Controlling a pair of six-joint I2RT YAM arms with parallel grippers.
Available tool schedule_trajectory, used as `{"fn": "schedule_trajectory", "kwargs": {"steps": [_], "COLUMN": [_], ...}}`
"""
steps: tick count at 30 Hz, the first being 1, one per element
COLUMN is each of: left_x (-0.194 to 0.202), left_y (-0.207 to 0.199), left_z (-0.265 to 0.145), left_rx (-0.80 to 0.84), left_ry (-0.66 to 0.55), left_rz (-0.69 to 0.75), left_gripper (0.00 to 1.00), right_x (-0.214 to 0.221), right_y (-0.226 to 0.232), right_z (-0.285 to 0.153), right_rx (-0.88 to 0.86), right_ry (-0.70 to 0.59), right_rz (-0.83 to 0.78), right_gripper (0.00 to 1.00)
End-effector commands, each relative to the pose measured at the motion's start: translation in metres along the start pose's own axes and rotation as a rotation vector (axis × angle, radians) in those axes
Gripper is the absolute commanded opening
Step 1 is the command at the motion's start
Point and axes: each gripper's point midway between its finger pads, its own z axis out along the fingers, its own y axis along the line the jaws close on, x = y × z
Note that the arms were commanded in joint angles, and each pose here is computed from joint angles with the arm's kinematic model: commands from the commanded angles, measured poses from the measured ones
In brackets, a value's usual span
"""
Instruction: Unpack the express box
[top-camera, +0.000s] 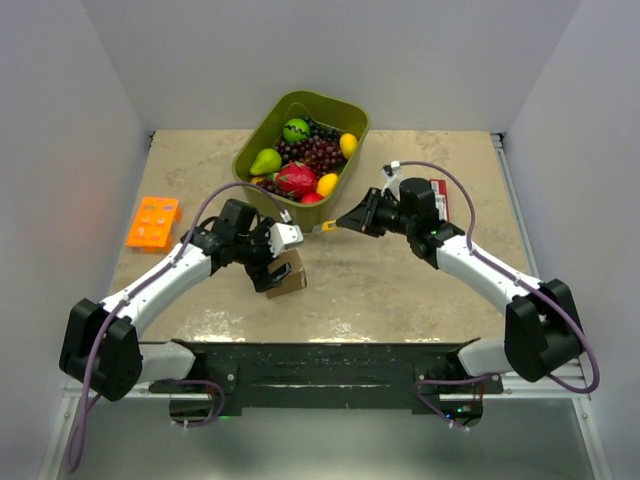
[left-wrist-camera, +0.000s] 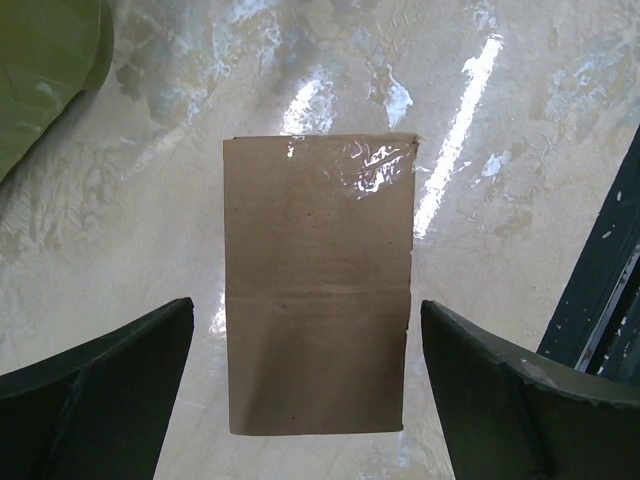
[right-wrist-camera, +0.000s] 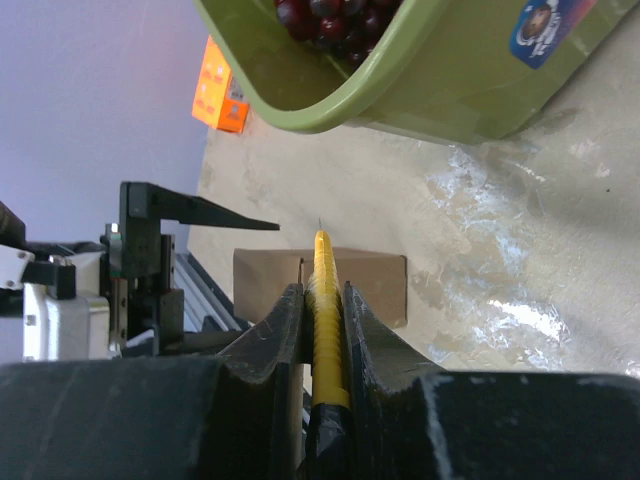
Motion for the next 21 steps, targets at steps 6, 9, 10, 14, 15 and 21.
{"fn": "schedule_trajectory", "kwargs": {"steps": [6,9,10,14,15,21], "left_x": [-0.002,-0.005,-0.005,-0.005,-0.004,-0.001], "left_y": [0.003,0.003,0.003,0.005,0.004,0.003], "left_z": [0.004,0.003,0.003,0.004,0.004,0.005], "left_rx": [-0.014,-0.017,-0.017,-0.024,-0.022,-0.023], "left_ry": [-0.015,-0.028,-0.028,-0.027,-0.026,-0.022], "left_rz": [-0.020,-0.020,-0.018,-0.016,-0.018,-0.030], "left_gripper": [0.90,0.87,0.86,0.81,0.80,0.75], "right_x": [0.005,0.011,0.012,0.018,0.019,0.021], "right_y": [0.004,0.009,0.007,0.007,0.008,0.011], "right_z": [0.007,0.009,0.010,0.012,0.012,0.014], "right_rx": [0.033,0.035,0.043,0.033,0.030,0.007], "right_ry": [-0.021,-0.005,0.000,0.013,0.016,0.011], "right_rz": [0.021,-0.005,-0.002,0.011,0.025,0.082], "right_gripper": [0.00,0.00,0.00,0.00,0.00,0.00]}}
